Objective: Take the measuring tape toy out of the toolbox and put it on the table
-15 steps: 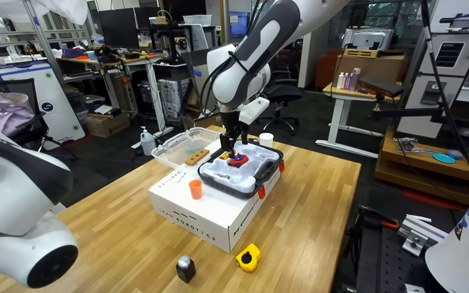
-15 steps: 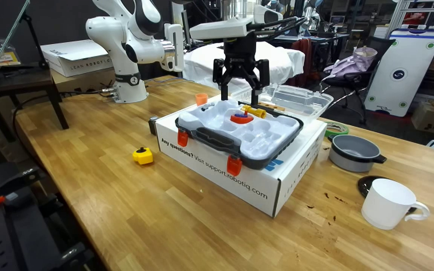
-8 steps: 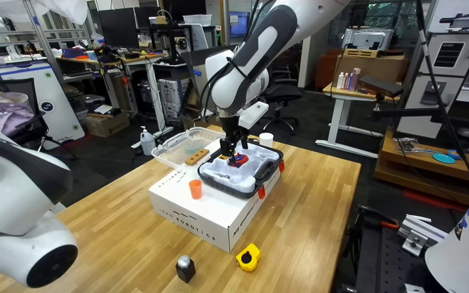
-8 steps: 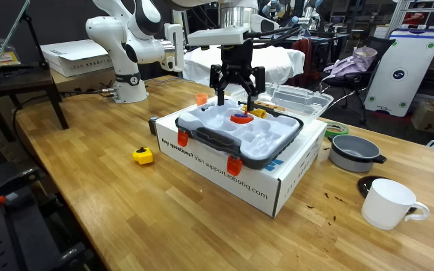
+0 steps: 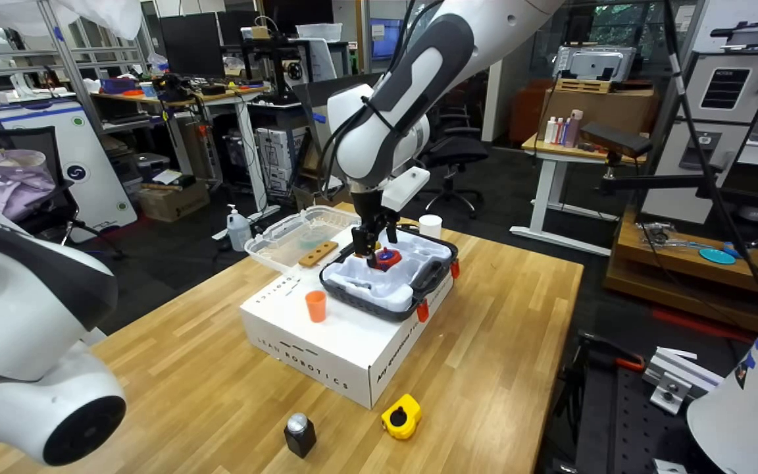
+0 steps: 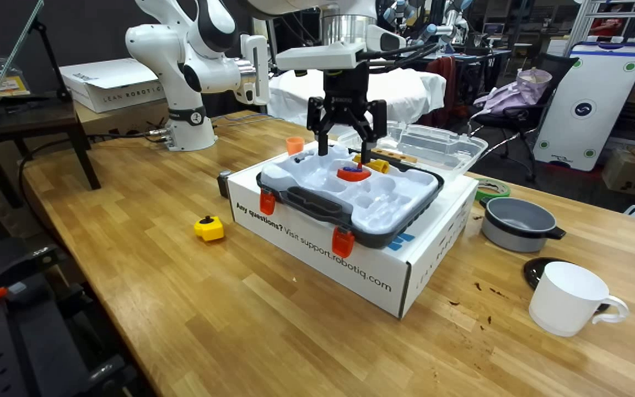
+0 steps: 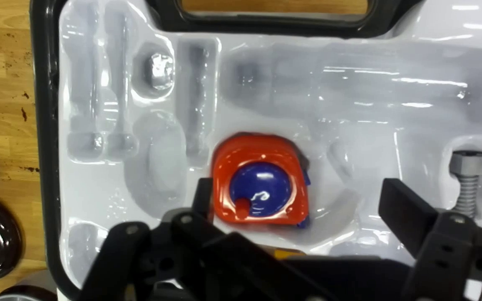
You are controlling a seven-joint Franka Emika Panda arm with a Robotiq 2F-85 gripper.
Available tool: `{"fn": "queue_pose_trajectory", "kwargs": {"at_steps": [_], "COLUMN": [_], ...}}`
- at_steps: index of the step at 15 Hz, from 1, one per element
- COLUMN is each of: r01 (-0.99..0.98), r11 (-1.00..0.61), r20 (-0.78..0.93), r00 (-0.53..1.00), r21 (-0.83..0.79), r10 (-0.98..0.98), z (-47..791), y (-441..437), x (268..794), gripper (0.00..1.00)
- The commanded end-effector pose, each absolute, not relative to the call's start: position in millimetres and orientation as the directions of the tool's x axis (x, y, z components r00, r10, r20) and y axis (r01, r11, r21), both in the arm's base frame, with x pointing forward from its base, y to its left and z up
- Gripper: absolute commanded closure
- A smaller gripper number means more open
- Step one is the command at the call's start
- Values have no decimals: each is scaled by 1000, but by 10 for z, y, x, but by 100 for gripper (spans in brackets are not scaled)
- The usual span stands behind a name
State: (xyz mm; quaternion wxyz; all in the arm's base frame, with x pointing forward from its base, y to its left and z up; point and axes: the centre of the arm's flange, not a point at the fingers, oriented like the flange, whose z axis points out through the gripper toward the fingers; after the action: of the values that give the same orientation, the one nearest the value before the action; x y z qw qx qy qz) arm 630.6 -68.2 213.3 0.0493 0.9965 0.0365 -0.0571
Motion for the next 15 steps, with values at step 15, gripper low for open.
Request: {"fn": "queue_pose_trajectory", "kwargs": {"at_steps": [15], "r01": [56], "r11": [-994], "r20": [-154], "r00": [987], "r21": [92], "r10": [41], "z": [2069], "y": [-847], "x": [6465], "gripper": [0]}}
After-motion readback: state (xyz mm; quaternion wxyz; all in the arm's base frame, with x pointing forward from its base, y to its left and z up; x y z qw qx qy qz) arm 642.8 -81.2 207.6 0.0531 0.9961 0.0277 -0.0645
